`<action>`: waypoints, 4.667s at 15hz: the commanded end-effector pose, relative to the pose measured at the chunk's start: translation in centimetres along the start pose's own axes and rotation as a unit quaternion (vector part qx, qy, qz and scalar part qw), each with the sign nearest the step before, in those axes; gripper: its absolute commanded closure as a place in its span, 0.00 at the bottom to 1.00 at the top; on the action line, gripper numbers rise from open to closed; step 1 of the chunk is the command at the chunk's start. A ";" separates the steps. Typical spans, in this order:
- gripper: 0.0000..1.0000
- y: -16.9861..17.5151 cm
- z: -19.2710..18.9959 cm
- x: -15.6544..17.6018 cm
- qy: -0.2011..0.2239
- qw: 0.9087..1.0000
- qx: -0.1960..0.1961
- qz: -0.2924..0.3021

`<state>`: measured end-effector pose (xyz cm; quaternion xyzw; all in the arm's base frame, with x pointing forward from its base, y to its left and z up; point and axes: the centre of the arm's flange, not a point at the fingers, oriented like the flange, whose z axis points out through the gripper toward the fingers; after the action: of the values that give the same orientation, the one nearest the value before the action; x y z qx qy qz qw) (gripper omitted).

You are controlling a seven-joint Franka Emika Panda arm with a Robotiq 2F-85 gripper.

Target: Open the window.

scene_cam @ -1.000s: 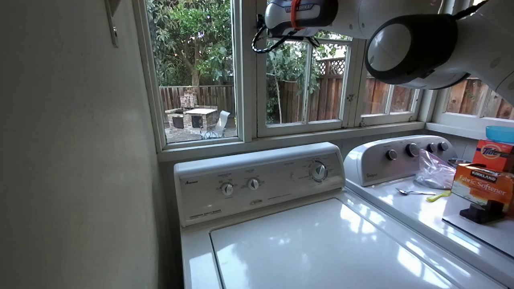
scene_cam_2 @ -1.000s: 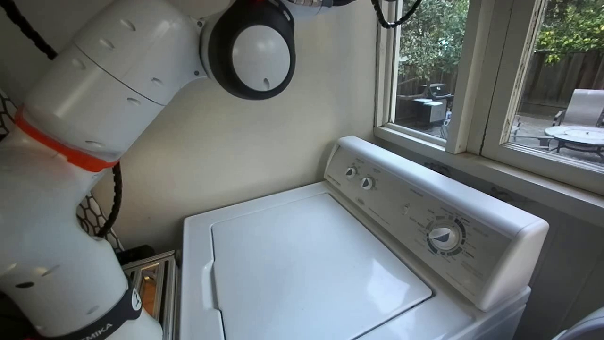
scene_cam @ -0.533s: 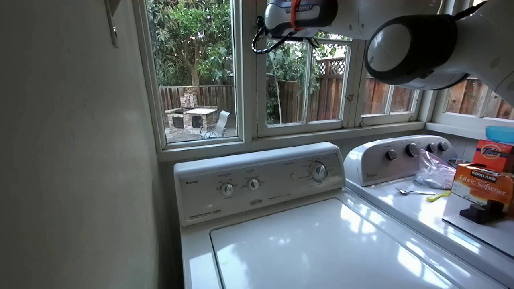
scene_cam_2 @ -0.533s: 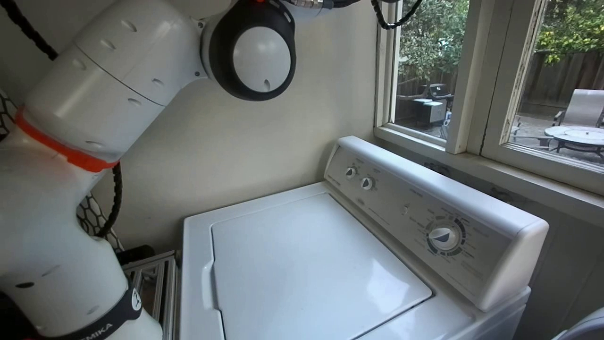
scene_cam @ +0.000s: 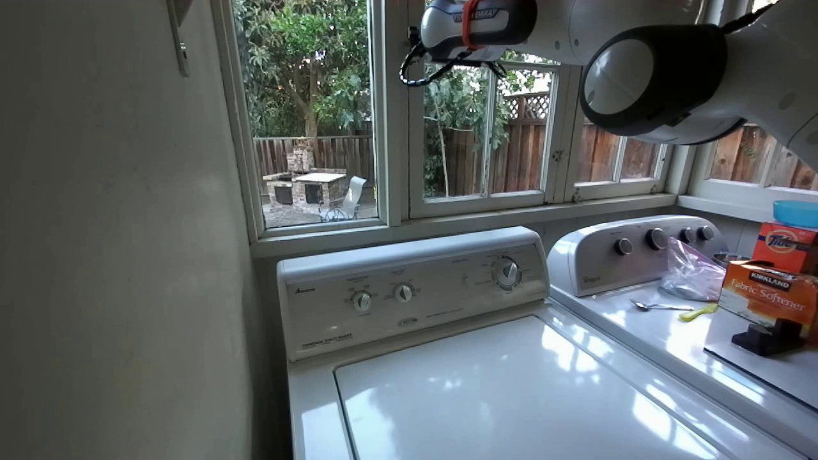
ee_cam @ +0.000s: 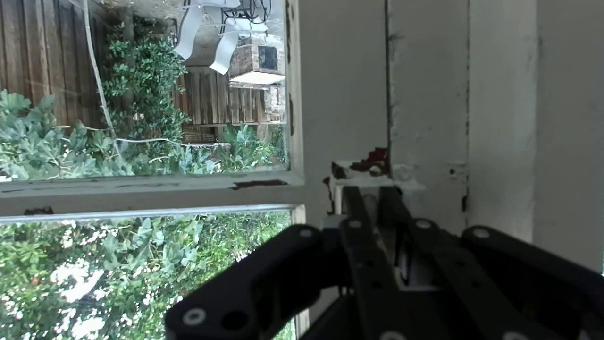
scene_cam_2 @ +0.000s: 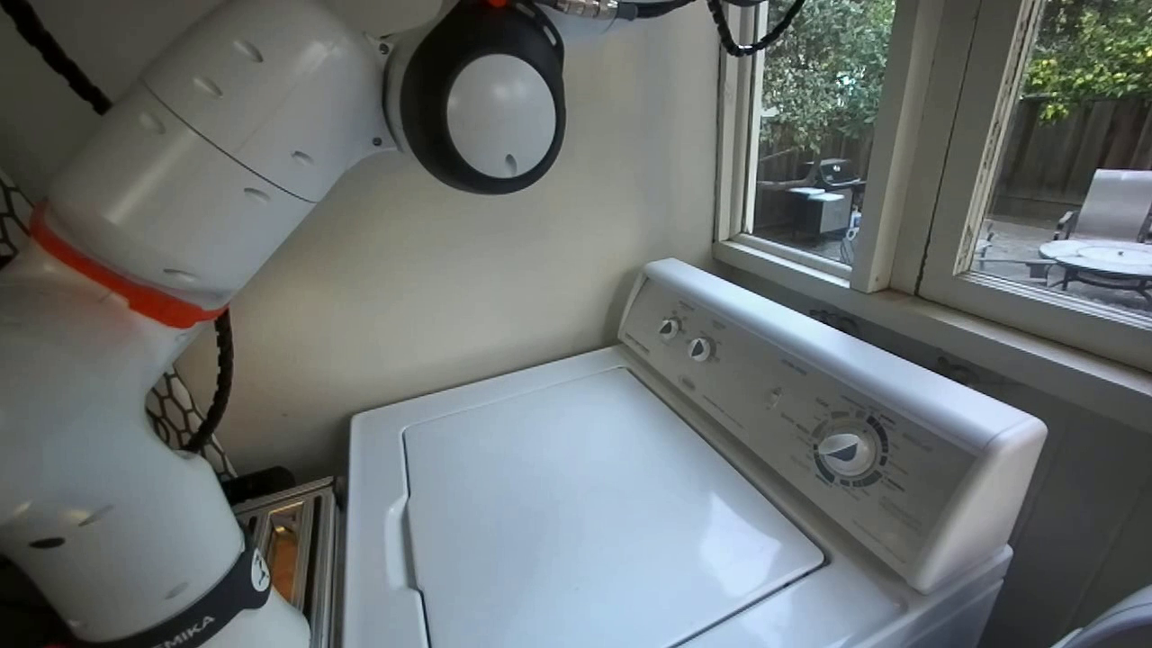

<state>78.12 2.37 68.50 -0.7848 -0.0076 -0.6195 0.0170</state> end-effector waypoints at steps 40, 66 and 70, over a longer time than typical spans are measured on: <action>0.97 12.2 -6.4 3.1 -0.367 0.860 0.245 0.258; 0.19 16.1 -11.6 -1.5 -0.533 0.820 0.207 0.019; 0.00 15.0 -13.9 -1.3 -0.541 0.820 0.180 -0.048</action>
<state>64.96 -13.46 67.65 -0.9727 -0.1315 -0.0885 0.1692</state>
